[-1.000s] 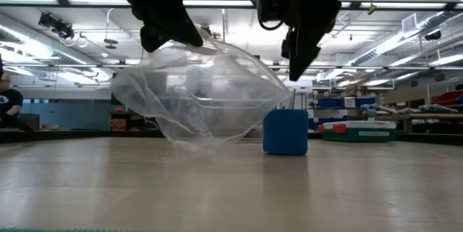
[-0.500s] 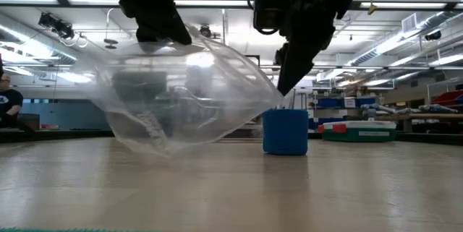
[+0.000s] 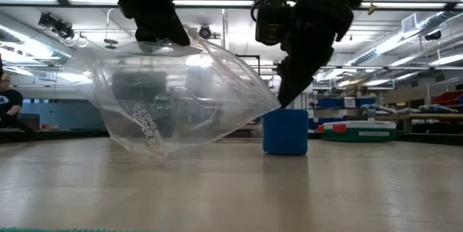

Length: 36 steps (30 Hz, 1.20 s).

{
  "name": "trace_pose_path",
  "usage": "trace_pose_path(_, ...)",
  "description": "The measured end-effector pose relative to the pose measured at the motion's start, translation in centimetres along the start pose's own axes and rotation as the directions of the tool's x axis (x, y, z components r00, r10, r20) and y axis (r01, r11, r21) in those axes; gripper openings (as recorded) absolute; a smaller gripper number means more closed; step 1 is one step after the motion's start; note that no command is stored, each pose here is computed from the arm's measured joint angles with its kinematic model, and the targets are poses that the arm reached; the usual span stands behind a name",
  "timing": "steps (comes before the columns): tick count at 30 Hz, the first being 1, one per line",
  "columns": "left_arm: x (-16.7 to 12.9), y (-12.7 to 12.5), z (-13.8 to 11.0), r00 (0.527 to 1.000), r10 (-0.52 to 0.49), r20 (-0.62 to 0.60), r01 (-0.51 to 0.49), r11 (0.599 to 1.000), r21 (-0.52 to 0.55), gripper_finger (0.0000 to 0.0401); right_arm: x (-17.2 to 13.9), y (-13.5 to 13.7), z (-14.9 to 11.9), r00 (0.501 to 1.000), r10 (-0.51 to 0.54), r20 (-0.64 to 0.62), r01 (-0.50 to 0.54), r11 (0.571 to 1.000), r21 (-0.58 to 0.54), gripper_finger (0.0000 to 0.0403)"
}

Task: Roll bandage

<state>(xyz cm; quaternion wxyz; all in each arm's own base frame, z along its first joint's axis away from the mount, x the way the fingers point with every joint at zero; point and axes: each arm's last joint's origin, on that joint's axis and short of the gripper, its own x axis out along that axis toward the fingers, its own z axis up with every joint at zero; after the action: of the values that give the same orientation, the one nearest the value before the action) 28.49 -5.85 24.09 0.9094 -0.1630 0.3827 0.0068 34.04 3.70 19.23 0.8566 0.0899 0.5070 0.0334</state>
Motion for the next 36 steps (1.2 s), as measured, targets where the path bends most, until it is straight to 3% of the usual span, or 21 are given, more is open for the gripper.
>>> trace_pose_path(4, 0.0, 0.0, 0.0, 1.000, 0.000, 0.002, 0.000, 1.000, -0.002, 0.0002, 0.6, -0.2, 0.3, 1.000, -0.003, 0.021, 0.003, 1.000, 0.001, 0.0232)
trace_pose_path(15, 0.0, 0.0, 0.0, 1.000, 0.000, 0.003, 0.000, 1.000, -0.024, 0.0002, 3.0, -0.6, -0.7, 0.995, -0.026, -0.096, 0.026, 1.000, 0.001, 0.0222)
trace_pose_path(19, 0.0, 0.0, 0.0, 1.000, 0.000, 0.002, 0.000, 1.000, -0.022, 0.0002, 3.0, -0.9, -0.5, 0.996, -0.027, -0.082, 0.026, 1.000, -0.014, 0.0174)
trace_pose_path(27, 0.0, 0.0, 0.0, 1.000, 0.004, 0.003, -0.004, 1.000, -0.023, 0.0002, 2.8, -2.1, -0.2, 0.995, 0.053, -0.080, -0.051, 0.998, 0.027, 0.0016)
trace_pose_path(36, 0.0, 0.0, 0.1, 1.000, 0.022, 0.017, -0.021, 0.999, -0.030, 0.0002, 0.5, -2.5, 0.6, 0.991, 0.129, -0.016, -0.129, 0.991, 0.031, 0.0019)
